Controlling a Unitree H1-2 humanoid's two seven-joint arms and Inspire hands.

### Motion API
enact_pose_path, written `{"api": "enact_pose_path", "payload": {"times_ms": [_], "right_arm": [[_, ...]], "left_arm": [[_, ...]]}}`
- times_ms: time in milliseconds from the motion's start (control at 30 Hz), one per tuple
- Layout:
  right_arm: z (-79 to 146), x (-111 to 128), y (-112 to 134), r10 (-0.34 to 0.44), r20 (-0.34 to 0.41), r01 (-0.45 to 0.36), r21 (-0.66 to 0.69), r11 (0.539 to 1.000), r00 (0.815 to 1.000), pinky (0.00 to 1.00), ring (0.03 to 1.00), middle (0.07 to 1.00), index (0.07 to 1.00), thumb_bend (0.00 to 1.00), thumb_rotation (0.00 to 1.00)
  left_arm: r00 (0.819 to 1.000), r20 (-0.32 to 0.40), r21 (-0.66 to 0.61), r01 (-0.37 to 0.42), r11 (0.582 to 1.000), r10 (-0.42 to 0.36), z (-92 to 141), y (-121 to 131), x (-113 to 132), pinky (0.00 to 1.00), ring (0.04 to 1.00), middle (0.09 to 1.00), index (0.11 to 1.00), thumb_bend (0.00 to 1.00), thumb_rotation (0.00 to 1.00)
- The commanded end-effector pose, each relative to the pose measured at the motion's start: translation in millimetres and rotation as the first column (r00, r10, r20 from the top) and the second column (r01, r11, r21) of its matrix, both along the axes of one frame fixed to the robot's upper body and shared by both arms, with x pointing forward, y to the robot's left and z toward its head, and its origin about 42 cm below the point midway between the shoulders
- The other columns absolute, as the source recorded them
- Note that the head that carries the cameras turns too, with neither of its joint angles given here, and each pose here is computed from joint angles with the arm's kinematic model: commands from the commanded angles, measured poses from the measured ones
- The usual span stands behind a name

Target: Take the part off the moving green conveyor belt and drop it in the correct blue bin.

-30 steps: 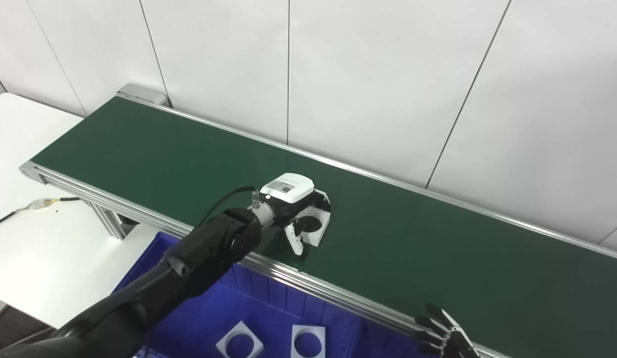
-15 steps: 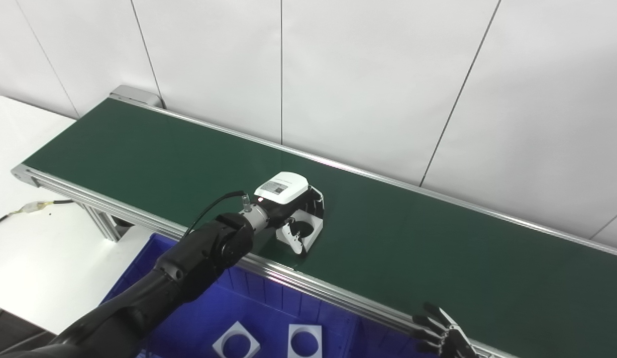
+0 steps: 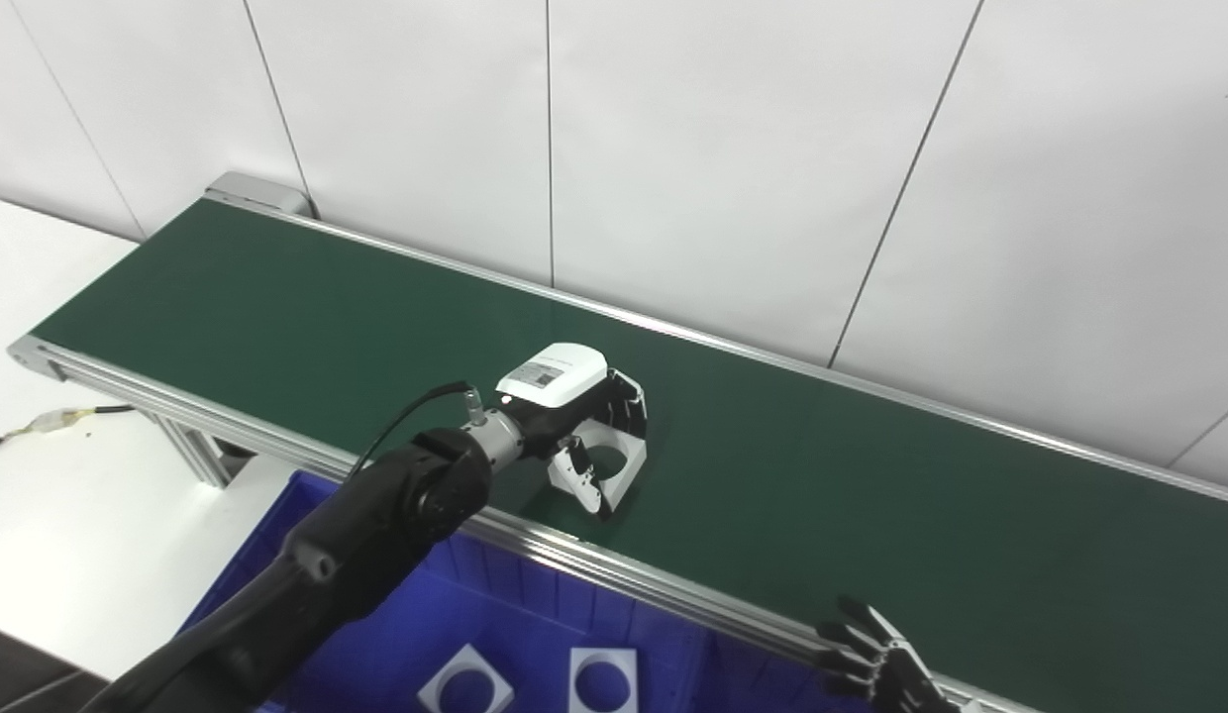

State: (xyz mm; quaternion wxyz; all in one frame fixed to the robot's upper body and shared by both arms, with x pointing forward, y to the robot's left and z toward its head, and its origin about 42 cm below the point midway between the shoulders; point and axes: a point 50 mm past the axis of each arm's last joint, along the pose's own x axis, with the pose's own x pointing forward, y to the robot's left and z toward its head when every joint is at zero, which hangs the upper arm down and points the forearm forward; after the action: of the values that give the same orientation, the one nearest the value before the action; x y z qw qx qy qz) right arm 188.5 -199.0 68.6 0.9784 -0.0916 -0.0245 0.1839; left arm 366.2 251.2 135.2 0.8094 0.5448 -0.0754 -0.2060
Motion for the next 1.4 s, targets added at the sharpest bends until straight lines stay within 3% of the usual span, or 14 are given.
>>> {"api": "enact_pose_path", "payload": {"times_ms": [0, 233, 500, 800, 1100, 1367], "right_arm": [[10, 1, 1, -0.004, 0.046, 0.003, 0.023, 1.0, 0.999, 0.65, 0.726, 0.794, 0.877, 0.7, 0.62], [10, 1, 0, 0.003, 0.052, -0.004, 0.017, 1.0, 0.999, 0.64, 0.725, 0.794, 0.875, 0.69, 0.62], [11, 0, -1, 0.003, 0.052, -0.004, 0.016, 1.0, 0.999, 0.65, 0.726, 0.793, 0.875, 0.7, 0.61], [14, -4, -3, 0.0, 0.046, -0.001, 0.017, 1.0, 0.999, 0.65, 0.728, 0.794, 0.877, 0.71, 0.61], [21, -7, -6, -0.006, 0.052, 0.005, 0.014, 1.0, 0.999, 0.64, 0.726, 0.792, 0.873, 0.71, 0.62], [24, -6, -8, -0.009, 0.057, 0.008, 0.014, 1.0, 0.998, 0.64, 0.724, 0.788, 0.871, 0.71, 0.63]], "left_arm": [[0.999, 0.052, -0.008, -0.007, 1.0, 0.008, 28, 9, 2, 0.37, 0.416, 0.493, 0.509, 0.5, 0.0], [0.997, 0.069, -0.092, 0.027, 0.995, -0.02, 68, 12, -35, 0.36, 0.395, 0.469, 0.52, 0.5, 0.0], [0.993, 0.116, -0.16, 0.025, 0.987, -0.007, 88, 14, -62, 0.35, 0.385, 0.462, 0.524, 0.5, 0.0], [0.995, 0.099, -0.259, -0.005, 0.966, 0.031, 79, 9, -97, 0.34, 0.395, 0.452, 0.515, 0.5, 0.0], [0.996, 0.026, -0.336, -0.067, 0.94, 0.08, 66, 4, -145, 0.37, 0.414, 0.474, 0.512, 0.5, 0.0], [0.992, -0.029, -0.36, -0.121, 0.925, 0.119, 55, 13, -173, 0.36, 0.413, 0.477, 0.508, 0.5, 0.0]]}}
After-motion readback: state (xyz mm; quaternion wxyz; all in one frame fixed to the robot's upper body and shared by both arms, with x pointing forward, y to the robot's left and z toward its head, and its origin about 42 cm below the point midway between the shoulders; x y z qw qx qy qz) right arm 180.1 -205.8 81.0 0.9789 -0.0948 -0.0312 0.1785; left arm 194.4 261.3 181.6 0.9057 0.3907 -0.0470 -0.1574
